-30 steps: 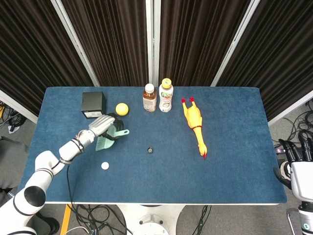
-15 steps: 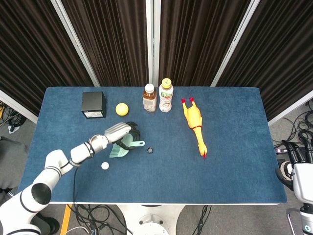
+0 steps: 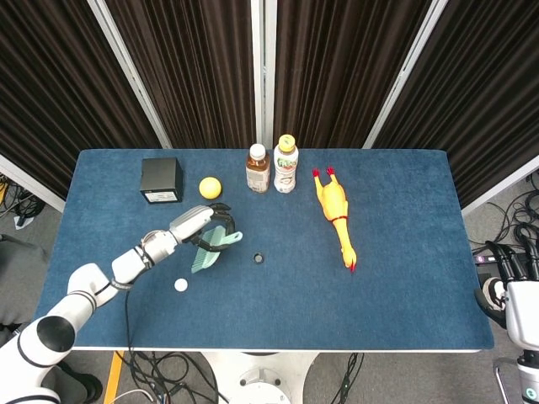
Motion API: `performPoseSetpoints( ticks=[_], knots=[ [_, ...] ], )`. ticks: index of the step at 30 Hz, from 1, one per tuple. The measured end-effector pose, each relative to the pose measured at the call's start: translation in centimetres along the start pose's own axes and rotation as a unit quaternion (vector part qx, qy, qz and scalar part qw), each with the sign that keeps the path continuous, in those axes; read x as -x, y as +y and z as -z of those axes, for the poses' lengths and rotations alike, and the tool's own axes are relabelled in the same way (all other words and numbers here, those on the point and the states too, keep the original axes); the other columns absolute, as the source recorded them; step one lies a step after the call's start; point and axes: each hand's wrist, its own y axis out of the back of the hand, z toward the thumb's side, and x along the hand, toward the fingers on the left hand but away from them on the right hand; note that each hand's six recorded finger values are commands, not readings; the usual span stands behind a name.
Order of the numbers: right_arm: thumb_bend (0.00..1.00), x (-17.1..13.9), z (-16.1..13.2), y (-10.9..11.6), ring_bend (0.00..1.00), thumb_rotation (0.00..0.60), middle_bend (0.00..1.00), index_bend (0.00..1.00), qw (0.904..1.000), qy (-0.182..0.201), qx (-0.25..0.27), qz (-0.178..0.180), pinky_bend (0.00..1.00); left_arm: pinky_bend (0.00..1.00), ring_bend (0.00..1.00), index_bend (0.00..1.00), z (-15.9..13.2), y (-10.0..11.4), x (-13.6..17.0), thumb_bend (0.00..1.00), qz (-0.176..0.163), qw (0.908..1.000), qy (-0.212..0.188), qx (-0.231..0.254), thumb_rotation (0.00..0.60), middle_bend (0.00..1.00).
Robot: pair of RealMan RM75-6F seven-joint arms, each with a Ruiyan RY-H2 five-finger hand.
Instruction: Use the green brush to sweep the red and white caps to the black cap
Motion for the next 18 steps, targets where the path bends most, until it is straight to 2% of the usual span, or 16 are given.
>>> performPoseSetpoints(
  ticks=[2, 6, 18],
  knots=[
    [0.12, -0.1, -0.1, -0.1, 0.02, 0.600, 0.23, 0.15, 1.0000, 0.001, 0.000, -0.001, 0.04, 0.16, 0.38, 0.51, 0.7, -0.1, 0.1, 0.42, 0.000, 0.9999, 0.015, 0.005, 0.600, 0.56],
    [0.12, -0.1, -0.1, 0.0, 0.02, 0.600, 0.23, 0.15, 1.0000, 0.000, -0.001, 0.000, 0.04, 0.16, 0.38, 0.51, 0.9, -0.8, -0.2, 0.42, 0.000, 0.9997, 0.017, 0.016, 0.600, 0.56],
    [0.12, -0.6, 0.3, 0.1, 0.02, 0.600, 0.23, 0.15, 1.0000, -0.004, 0.002, 0.001, 0.04, 0.17, 0.38, 0.51, -1.6, -3.8, -1.8, 0.43, 0.026, 0.9986, -0.024, 0.040, 0.600, 0.56]
  ],
)
